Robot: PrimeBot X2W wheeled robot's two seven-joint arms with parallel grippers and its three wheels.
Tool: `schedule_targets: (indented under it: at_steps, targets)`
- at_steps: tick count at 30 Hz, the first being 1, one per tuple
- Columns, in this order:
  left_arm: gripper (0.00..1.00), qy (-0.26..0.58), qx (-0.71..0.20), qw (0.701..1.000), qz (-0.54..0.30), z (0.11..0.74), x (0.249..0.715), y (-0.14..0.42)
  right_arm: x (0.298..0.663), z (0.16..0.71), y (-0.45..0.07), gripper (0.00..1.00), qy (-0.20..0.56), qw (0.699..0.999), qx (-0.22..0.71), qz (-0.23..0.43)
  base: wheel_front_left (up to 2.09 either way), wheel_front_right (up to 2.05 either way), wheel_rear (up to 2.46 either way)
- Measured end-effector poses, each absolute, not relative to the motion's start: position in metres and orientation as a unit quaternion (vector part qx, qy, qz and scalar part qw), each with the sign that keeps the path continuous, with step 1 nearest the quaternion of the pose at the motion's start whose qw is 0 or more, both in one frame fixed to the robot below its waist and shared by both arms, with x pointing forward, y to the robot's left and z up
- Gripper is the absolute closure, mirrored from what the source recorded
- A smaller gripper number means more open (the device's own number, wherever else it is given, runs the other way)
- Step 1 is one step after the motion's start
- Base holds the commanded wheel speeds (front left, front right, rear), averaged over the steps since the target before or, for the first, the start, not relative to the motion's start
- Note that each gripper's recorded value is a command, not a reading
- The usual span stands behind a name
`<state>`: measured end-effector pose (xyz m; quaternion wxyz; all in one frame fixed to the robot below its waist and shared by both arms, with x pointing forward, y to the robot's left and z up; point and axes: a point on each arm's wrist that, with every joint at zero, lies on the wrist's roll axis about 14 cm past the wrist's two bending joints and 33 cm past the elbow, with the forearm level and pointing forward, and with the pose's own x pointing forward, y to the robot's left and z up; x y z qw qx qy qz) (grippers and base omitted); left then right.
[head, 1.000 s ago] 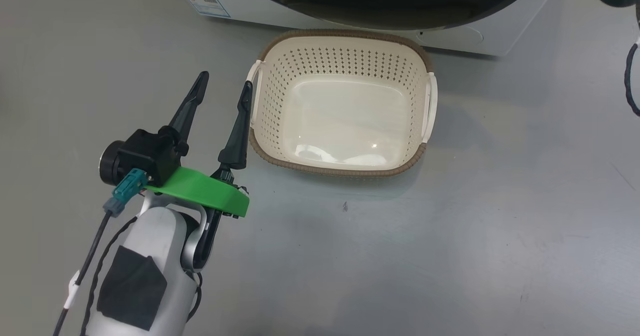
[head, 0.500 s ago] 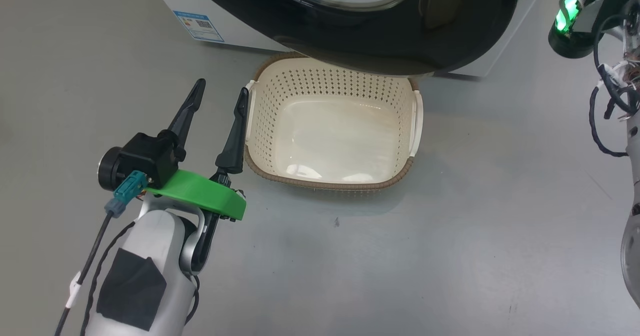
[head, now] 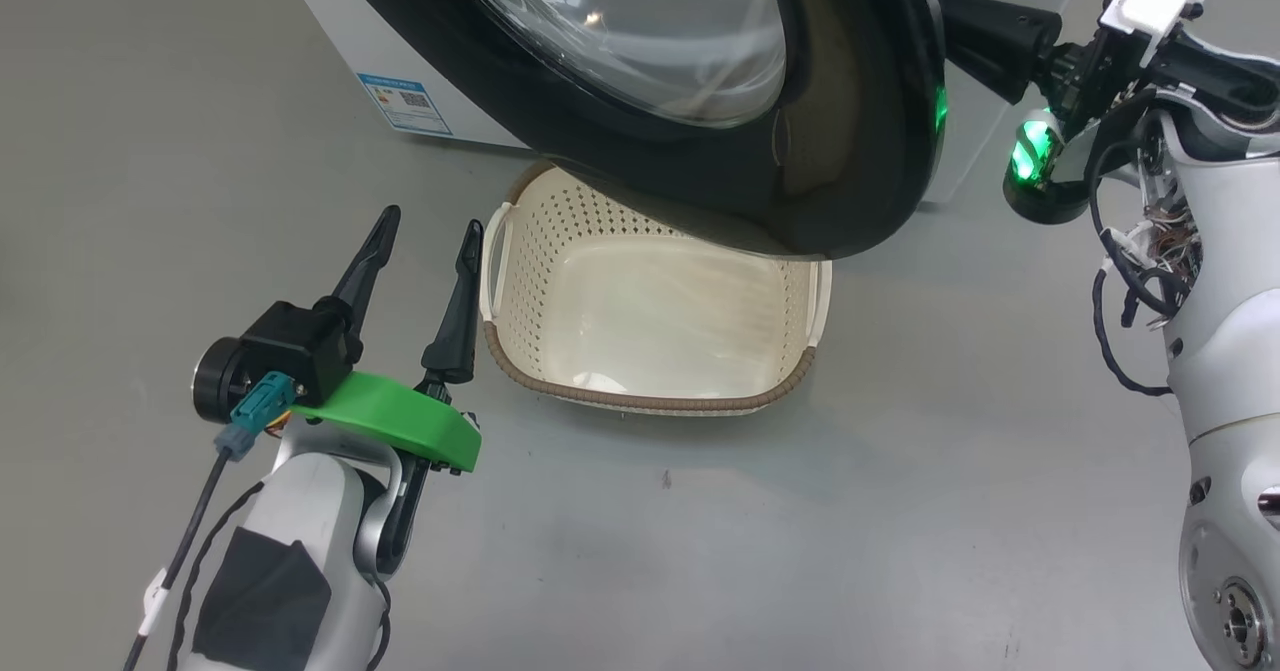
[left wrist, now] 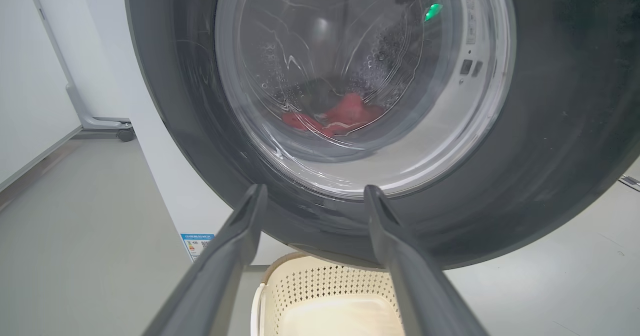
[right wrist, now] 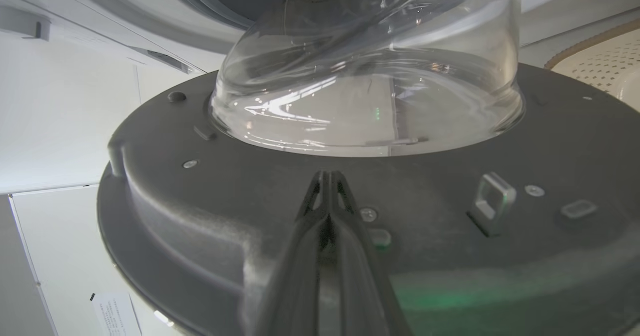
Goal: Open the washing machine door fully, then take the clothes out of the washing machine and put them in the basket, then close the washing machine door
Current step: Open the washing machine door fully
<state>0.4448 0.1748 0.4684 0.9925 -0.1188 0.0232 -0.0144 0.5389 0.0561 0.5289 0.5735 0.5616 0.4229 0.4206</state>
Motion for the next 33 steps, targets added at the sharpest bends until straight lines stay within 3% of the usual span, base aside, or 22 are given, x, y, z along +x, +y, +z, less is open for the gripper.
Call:
schedule_targets:
  at_steps: [33]
  targets:
    - [0.0, 0.024, -0.125, 0.992, 0.025, 0.475, 0.386, 0.197, 0.423, 0.54, 0.103, 1.0, 0.494, 0.504, 0.5, 0.502, 0.0, 0.0, 0.0]
